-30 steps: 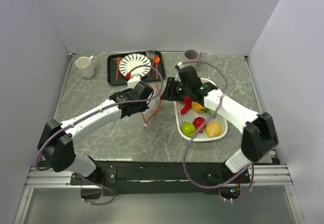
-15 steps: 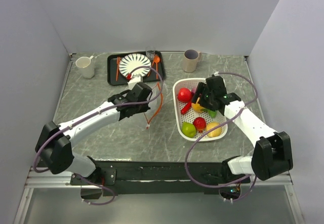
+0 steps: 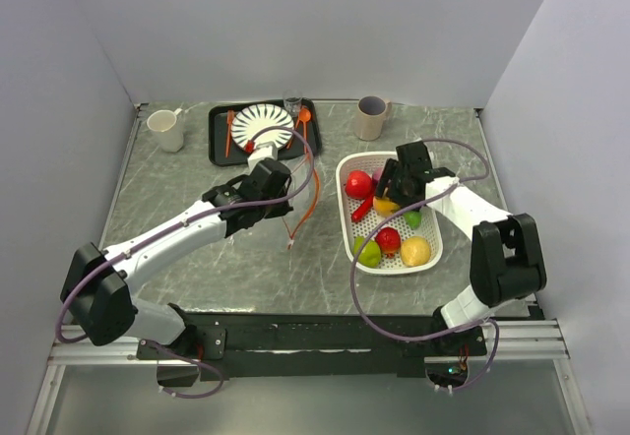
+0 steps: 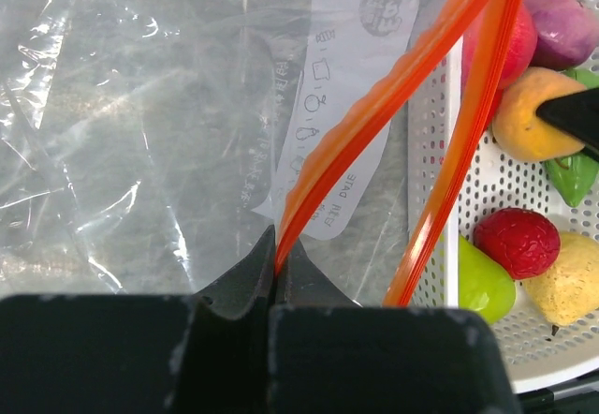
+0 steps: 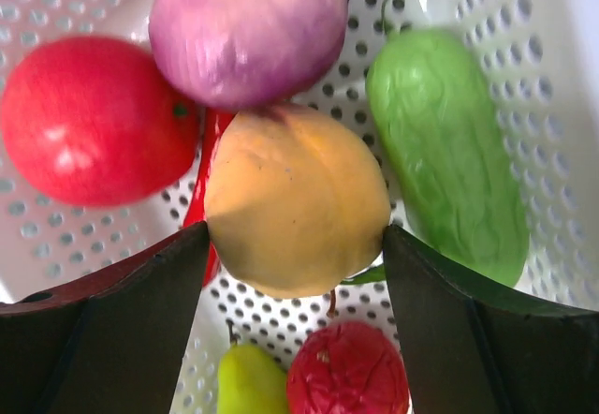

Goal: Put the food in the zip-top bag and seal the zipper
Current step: Pick up the fake fruit from the bin.

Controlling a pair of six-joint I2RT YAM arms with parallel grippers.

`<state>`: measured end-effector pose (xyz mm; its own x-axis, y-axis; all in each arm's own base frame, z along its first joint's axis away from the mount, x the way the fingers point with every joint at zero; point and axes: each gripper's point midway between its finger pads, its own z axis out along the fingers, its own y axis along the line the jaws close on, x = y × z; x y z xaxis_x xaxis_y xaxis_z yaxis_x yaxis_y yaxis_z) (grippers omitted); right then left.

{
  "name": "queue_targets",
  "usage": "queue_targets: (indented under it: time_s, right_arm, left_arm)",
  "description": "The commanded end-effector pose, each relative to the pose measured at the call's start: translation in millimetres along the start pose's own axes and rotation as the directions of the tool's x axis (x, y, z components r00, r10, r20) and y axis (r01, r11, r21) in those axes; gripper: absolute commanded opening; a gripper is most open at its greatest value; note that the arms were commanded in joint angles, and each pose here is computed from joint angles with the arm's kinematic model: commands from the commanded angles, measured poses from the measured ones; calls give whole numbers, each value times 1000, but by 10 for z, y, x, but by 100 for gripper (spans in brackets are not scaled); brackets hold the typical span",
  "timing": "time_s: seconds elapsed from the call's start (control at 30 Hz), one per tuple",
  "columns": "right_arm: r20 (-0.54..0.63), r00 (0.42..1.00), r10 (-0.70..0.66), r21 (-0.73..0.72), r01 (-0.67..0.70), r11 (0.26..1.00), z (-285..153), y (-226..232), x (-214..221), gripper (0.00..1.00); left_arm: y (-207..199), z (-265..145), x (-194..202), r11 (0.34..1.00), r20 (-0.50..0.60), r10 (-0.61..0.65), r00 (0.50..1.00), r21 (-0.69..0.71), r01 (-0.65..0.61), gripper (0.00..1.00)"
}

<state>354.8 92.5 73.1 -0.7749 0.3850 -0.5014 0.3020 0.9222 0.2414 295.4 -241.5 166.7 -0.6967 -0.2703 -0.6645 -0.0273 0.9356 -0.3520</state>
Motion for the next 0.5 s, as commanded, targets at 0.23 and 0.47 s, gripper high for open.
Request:
queue_targets:
  time_s: [0.23, 0.47]
  right_arm:
    - [-2, 1000, -10, -71, 10, 997, 139, 140, -76, 77]
    - [-32, 999, -34, -114, 30, 993, 175, 173, 45, 81]
  left_arm:
    - [-83, 25, -41, 1000, 3, -11, 1000, 25, 11, 1]
    - [-82, 33, -56, 1000, 0, -10, 1000, 22, 10, 1]
